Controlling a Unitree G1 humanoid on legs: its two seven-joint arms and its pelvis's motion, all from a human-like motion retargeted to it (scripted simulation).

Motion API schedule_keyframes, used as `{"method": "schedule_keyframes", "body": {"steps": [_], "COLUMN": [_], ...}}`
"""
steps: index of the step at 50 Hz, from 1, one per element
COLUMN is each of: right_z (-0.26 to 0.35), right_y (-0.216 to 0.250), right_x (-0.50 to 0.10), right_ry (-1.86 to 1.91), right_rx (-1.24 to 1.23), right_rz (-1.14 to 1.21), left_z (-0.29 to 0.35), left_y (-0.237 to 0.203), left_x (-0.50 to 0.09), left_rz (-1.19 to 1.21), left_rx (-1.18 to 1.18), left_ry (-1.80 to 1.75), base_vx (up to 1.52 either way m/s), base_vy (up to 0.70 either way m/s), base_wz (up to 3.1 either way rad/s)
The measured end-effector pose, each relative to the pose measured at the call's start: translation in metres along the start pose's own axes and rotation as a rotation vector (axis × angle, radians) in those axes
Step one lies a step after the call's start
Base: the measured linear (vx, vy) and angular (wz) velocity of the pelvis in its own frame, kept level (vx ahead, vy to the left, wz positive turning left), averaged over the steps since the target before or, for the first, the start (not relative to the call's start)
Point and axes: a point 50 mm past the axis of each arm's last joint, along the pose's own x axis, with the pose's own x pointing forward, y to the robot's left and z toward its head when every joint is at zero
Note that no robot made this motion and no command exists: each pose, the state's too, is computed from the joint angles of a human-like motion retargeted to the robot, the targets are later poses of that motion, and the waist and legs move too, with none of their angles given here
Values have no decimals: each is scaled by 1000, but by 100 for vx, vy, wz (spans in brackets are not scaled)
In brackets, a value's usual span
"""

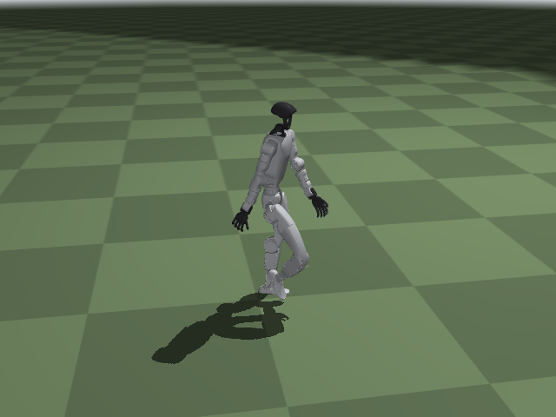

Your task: Upper body actions

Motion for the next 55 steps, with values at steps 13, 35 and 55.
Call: {"method": "schedule_keyframes", "body": {"steps": [13,35,55], "right_z": [-197,355,158], "right_y": [-3,44,15], "right_x": [-29,-302,-48], "right_ry": [549,-1442,-561], "right_rx": [649,-383,-397], "right_rz": [-348,58,8], "left_z": [181,-335,-185], "left_y": [-45,84,6], "left_x": [-21,-289,-77], "left_rz": [-105,375,65], "left_rx": [-38,-496,-309], "left_ry": [-533,1375,667], "base_vx": [5,-3,11], "base_vy": [-5,-22,18], "base_wz": [36,-80,38]}}
